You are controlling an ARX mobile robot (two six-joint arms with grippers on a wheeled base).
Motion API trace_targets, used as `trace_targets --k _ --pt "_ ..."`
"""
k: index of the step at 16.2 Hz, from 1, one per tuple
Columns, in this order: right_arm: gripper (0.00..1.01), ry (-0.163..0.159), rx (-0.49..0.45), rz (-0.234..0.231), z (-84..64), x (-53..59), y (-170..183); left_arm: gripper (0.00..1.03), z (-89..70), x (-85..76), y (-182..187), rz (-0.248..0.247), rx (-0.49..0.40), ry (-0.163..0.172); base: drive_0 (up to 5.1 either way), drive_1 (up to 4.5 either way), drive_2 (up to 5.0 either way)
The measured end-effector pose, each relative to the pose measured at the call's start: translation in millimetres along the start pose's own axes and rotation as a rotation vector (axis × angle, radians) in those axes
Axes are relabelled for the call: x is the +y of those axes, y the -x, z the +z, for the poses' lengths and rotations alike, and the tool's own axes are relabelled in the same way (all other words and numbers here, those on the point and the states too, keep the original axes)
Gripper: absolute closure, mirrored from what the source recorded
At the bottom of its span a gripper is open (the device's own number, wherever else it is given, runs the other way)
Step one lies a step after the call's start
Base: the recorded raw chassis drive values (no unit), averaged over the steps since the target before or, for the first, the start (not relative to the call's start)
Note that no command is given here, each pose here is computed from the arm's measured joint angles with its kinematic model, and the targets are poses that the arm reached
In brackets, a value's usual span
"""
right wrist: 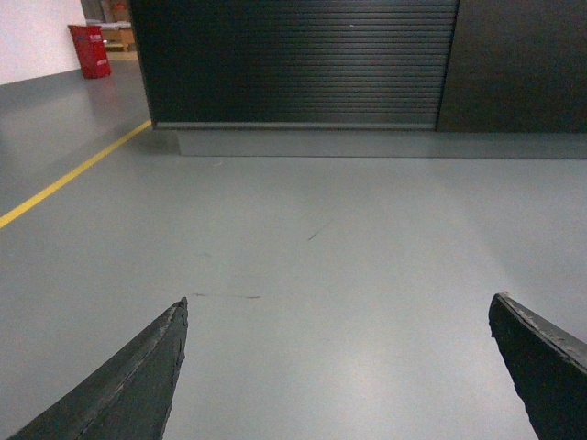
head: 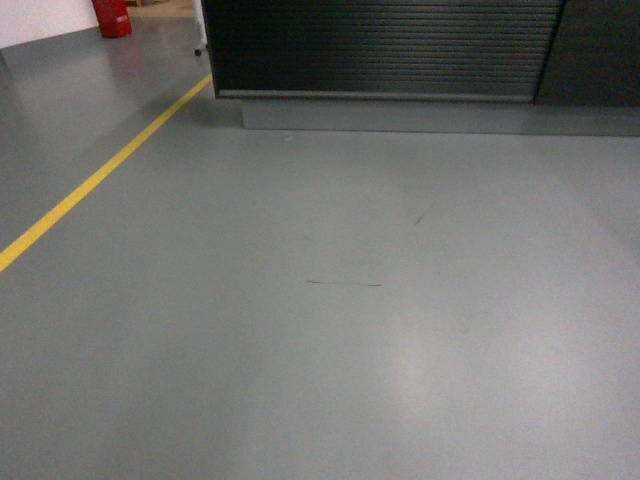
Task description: Place dark red mango on scale at checkout
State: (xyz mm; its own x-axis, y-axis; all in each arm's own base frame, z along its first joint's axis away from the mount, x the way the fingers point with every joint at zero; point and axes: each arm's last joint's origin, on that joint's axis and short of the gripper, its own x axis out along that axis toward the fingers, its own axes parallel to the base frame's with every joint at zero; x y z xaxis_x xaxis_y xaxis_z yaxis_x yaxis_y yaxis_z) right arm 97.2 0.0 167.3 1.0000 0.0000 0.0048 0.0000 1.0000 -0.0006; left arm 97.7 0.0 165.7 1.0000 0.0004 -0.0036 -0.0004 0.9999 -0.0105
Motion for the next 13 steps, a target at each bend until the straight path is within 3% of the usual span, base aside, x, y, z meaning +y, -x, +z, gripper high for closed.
trace_targets --k 13 --pt "0.03 0.000 0.000 0.000 0.0 0.0 0.0 0.05 0.0 0.0 0.0 0.000 0.000 0.000 0.0 0.00 0.0"
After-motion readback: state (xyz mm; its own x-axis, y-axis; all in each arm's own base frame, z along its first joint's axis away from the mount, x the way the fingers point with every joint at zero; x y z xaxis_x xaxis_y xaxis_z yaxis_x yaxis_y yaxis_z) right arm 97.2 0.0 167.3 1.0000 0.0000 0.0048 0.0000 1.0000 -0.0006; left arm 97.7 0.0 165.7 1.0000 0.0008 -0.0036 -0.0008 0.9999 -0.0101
